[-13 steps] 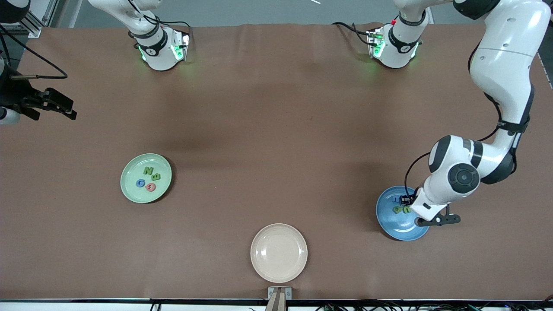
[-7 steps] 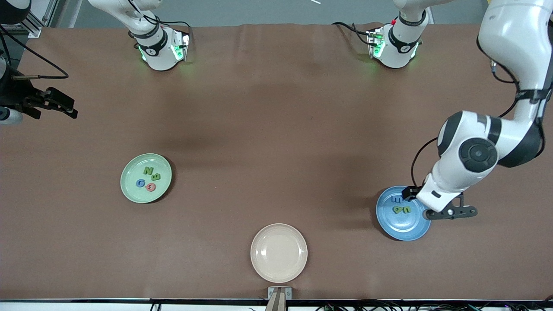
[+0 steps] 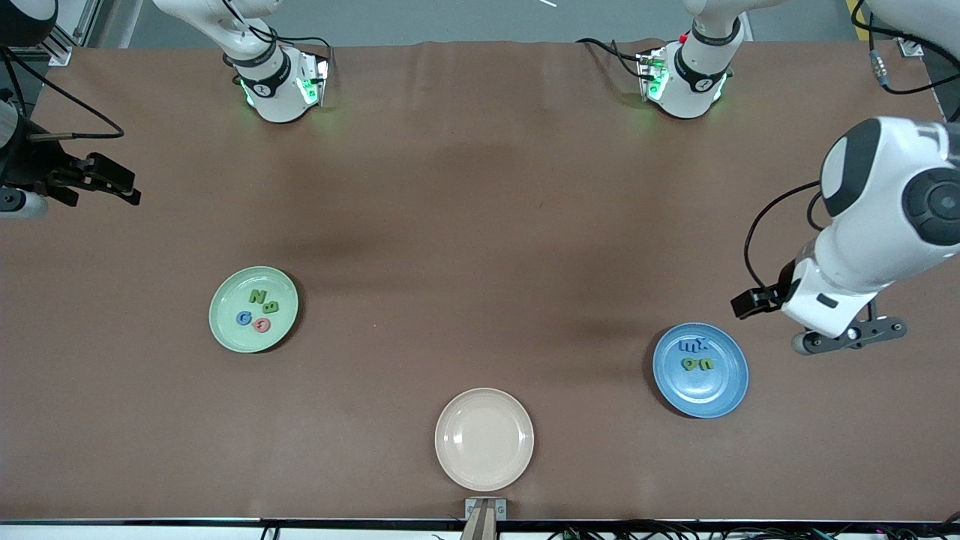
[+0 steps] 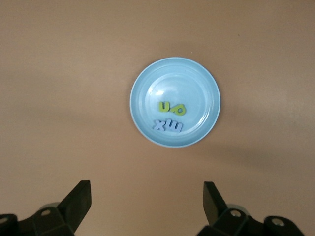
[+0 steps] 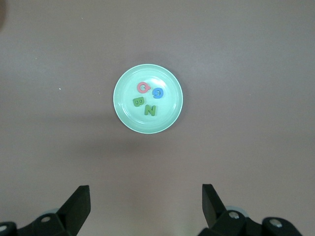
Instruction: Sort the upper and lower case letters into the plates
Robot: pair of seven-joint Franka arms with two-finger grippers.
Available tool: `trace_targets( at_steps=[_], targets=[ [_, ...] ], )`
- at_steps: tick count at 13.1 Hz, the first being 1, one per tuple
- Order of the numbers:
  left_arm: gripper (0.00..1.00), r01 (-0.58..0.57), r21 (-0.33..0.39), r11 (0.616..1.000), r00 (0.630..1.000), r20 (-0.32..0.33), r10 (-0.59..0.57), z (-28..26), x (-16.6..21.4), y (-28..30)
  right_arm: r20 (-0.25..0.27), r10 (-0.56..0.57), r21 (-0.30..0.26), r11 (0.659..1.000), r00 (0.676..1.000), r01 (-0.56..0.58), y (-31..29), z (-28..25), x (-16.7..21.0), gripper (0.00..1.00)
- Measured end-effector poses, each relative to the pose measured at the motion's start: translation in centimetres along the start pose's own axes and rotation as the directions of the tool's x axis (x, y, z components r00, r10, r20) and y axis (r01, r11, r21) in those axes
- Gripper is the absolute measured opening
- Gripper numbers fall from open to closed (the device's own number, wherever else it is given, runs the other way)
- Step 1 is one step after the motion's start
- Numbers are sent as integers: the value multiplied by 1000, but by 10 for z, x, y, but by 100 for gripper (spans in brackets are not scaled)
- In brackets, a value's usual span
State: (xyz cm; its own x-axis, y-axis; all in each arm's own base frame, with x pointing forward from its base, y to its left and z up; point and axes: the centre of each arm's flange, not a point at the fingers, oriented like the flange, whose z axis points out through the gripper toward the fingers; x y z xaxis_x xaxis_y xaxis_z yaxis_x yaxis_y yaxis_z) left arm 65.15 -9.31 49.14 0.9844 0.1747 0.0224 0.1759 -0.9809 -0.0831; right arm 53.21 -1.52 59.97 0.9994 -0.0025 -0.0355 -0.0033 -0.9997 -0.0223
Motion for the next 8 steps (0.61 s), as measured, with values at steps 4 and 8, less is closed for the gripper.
trace_targets(
  at_steps=[4,8],
  targets=[
    [100,29,-29,999,999,41,-28,-67,-24,-9,0,1,2,1000,1000,-1,0,0,0,100],
    [100,-37,-30,999,999,9,37,-131,-58,-15,0,1,3,1000,1000,-1,0,0,0,100]
  ],
)
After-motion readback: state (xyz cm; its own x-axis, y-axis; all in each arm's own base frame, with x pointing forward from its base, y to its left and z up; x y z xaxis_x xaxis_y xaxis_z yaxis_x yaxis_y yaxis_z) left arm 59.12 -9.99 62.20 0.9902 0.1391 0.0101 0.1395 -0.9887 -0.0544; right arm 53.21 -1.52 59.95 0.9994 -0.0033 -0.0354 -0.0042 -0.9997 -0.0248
